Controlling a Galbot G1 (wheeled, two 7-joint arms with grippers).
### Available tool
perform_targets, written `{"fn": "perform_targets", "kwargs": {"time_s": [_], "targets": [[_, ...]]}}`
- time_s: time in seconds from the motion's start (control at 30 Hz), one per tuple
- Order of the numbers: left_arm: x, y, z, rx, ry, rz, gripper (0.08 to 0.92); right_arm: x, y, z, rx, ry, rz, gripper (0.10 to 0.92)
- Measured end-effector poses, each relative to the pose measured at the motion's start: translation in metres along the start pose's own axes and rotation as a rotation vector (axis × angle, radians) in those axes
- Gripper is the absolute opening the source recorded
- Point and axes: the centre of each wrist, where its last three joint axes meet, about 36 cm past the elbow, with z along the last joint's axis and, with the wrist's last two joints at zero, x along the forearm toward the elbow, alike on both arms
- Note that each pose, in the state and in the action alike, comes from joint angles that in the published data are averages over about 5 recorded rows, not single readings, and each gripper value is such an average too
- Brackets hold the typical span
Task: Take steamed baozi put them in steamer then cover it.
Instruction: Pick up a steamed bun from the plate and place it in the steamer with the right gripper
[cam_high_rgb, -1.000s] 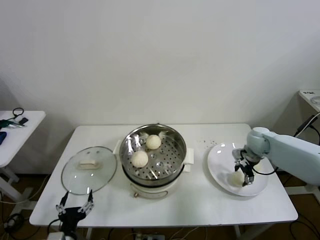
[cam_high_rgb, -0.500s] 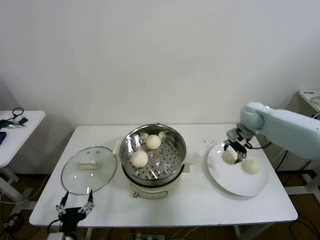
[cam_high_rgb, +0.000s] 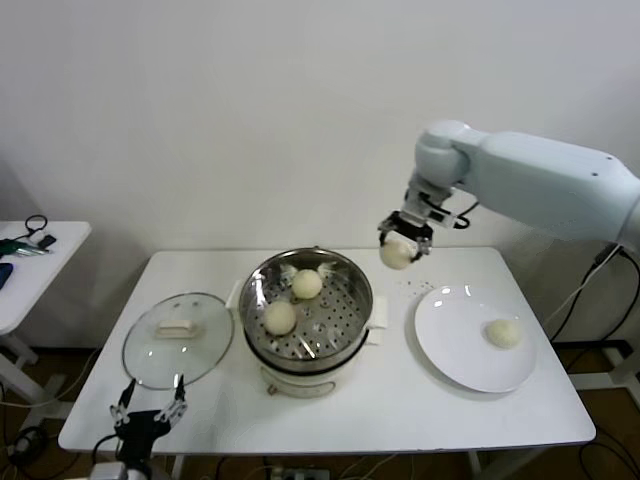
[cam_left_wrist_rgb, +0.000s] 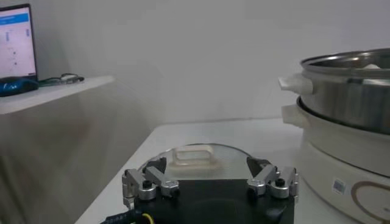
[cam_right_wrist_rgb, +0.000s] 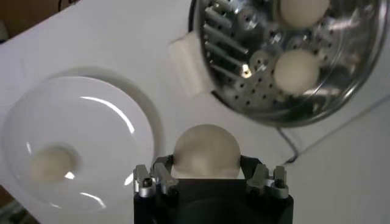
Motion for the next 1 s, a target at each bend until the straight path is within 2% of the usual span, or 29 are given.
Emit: {"fn": "perform_targets", "kwargs": {"time_s": [0.23, 0.4, 1.0], "targets": [[-0.001, 0.004, -0.003, -0.022, -0.013, 0.013, 0.823, -0.007, -0.056, -0.048, 0.209, -0.033, -0.011, 0.723], [0.001, 0.009, -0.001, -0.038, -0.011, 0.015, 0.823, -0.026, -0.079, -0.080, 0.323, -0.061, -0.041, 0.722], [0.003, 0.016, -0.003, -0.060, 0.005, 0.041, 0.823, -0.092, -0.094, -0.137, 0.491, -0.153, -0.133, 0.729]]}}
